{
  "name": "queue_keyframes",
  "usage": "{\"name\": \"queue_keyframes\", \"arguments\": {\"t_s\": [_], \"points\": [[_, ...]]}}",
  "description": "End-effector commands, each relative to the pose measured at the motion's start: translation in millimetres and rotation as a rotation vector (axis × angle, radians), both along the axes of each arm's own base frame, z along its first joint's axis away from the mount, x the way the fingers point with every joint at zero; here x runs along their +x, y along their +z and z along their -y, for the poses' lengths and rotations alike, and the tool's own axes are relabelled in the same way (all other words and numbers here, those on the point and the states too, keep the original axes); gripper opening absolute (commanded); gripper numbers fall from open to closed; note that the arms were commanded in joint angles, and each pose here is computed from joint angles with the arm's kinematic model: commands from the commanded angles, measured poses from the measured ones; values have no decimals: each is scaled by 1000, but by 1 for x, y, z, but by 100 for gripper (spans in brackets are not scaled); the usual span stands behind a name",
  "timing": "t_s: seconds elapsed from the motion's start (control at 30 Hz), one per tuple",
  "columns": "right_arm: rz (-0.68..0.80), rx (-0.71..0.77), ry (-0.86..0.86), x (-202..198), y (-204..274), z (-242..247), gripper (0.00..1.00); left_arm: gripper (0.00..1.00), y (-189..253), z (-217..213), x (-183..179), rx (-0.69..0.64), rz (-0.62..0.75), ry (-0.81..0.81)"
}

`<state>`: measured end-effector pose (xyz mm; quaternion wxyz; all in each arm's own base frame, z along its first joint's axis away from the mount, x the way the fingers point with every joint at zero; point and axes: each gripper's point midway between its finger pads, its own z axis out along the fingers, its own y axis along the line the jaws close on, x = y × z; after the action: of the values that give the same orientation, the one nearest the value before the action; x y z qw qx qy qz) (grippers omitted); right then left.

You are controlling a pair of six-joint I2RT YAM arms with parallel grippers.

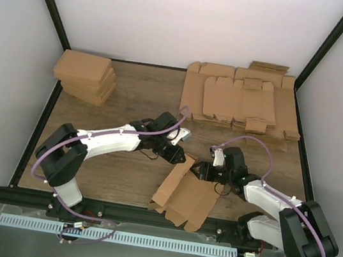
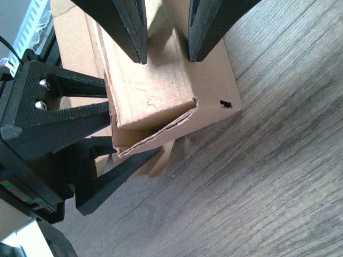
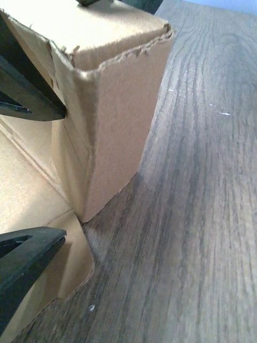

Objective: Fold the paper box

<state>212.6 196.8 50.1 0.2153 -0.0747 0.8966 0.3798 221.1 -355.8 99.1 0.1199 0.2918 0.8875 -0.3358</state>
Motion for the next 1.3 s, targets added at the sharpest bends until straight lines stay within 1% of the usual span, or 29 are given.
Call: {"name": "queue_keyframes", "arguments": {"t_s": [0.0, 0.2, 0.3, 0.43, 0.63, 0.73, 1.0, 1.13, 1.27], "points": [[210, 32, 47, 21, 30, -17, 57, 24, -1, 9, -7, -28, -31, -46], [330, 27, 99, 17, 33, -26, 57, 24, 0, 12, -8, -41, -38, -52], [378, 24, 89, 16, 36, -27, 56, 24, 1, 15, -8, -58, -47, -60], [401, 12, 73, 20, 35, -29, 55, 24, 4, 20, -9, -91, -61, -69], [437, 23, 51, 24, 35, -31, 47, 24, 3, 22, -7, -104, -74, -71], [465, 1, 30, 29, 33, -28, 47, 24, 3, 22, -6, -114, -82, -71], [538, 9, 15, 30, 36, -24, 54, 25, 6, 7, 6, -147, -108, -37], [579, -3, 34, 32, 40, -26, 70, 25, 3, 3, 9, -149, -121, -36], [632, -35, 52, 37, 44, -26, 76, 25, -1, 0, 13, -144, -123, -26]]}}
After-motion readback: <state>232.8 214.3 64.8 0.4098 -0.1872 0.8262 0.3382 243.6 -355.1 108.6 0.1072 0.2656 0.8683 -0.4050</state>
